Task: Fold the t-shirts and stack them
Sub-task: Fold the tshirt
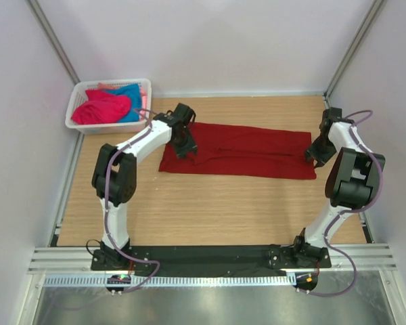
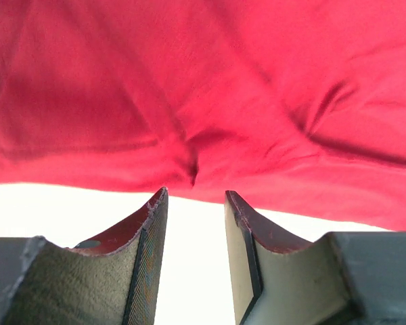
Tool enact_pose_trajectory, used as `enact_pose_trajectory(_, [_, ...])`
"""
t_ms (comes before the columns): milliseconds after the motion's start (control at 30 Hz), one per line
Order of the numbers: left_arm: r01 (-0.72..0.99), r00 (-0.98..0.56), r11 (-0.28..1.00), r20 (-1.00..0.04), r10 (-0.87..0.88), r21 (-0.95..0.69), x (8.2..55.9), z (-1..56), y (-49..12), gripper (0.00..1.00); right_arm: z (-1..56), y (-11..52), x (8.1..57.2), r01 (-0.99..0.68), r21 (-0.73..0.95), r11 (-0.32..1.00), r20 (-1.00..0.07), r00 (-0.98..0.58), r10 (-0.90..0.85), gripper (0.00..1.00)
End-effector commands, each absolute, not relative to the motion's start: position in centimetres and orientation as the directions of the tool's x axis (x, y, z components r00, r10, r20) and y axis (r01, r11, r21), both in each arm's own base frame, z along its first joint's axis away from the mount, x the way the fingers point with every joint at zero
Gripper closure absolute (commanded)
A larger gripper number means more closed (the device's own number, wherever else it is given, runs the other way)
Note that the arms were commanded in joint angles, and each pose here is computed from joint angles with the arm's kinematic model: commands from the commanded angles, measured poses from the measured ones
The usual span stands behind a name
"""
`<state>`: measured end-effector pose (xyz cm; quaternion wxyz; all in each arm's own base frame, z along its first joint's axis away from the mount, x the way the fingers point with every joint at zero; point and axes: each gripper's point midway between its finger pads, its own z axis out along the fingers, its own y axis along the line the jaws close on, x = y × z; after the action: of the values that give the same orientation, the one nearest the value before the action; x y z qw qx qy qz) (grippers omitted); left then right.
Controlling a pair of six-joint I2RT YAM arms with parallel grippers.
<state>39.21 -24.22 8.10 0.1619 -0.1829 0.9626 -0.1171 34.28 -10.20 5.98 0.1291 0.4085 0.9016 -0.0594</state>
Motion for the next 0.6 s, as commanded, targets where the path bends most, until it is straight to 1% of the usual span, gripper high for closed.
enact_pose_trajectory(0, [-0.398,-0.840,0.834,-0.214,-0.499,-0.382,38.5,8.2,-26.2,0.59,7.8,-10.4,34.5,0.747,0.019,0.664,-0.330,-0.622,0.710,0.56])
enact_pose_trajectory(33, [-0.410,-0.837,0.829,-0.204,-0.507,-0.379,38.2,7.8,-26.3,0.59,7.9,-10.4,34.5,0.745,0.020,0.666,-0.333,-0.623,0.708,0.56])
enact_pose_trajectory(167, [-0.431,-0.812,0.808,-0.218,-0.542,-0.403,39.1,7.8,-26.7,0.58,7.8,-10.4,34.3,0.744,0.018,0.668,-0.334,-0.625,0.705,0.56])
enact_pose_trajectory(200, [-0.439,-0.800,0.809,-0.240,-0.550,-0.390,39.8,7.5,-26.5,0.57,7.8,-10.4,34.3,0.743,0.021,0.669,-0.337,-0.625,0.704,0.56])
enact_pose_trajectory(333, [-0.442,-0.801,0.813,-0.242,-0.548,-0.378,40.6,6.7,-26.8,0.56,7.8,-10.4,34.4,0.741,0.023,0.671,-0.338,-0.626,0.703,0.57])
enact_pose_trajectory(567, [-0.461,-0.798,0.819,-0.244,-0.551,-0.341,40.7,5.8,-26.4,0.62,7.6,-10.5,34.7,0.736,0.020,0.677,-0.335,-0.632,0.698,0.57])
